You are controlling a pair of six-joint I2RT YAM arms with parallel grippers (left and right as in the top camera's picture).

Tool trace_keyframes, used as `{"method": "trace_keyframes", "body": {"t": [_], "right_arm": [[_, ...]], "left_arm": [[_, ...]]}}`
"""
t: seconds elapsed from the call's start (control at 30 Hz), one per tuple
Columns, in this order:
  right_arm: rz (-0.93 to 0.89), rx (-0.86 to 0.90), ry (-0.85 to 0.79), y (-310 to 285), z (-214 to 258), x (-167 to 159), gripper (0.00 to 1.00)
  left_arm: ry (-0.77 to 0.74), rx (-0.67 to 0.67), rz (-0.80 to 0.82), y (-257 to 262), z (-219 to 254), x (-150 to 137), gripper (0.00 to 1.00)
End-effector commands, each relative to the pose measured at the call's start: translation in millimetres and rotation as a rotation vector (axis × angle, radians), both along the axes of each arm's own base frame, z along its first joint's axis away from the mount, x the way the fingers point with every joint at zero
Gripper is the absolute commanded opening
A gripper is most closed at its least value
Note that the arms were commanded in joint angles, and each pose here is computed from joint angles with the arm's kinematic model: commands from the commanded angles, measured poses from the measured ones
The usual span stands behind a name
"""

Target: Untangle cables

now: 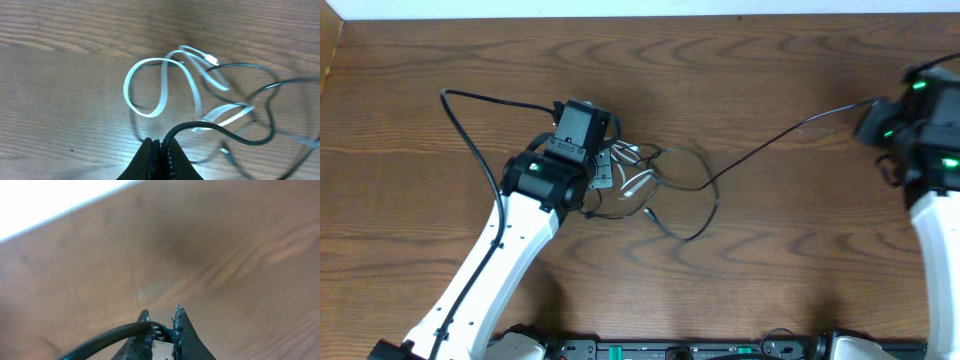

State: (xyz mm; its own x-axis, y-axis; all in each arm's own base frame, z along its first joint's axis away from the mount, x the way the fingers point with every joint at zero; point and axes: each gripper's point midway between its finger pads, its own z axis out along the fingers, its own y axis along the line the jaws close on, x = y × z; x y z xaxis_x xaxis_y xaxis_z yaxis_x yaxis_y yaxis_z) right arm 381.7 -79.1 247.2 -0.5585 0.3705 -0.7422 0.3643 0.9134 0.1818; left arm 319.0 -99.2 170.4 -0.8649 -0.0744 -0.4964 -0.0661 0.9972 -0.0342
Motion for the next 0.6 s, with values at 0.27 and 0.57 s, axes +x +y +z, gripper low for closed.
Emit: {"method": "trace_keyframes", "body": {"t": [0.27,0.57], "right_arm": [[0.116,0.047,-0.434,-32.9,162.6,0.9,0.01],[-0.128,0.117,-0.463,-91.0,167.2,-20.0,0.01]], "left_arm": [[-0.036,0.053,0.145,19.7,3.4,7.4,0.08],[-0.124,0.174,0.531,93.0,15.1,5.9,0.08]]}}
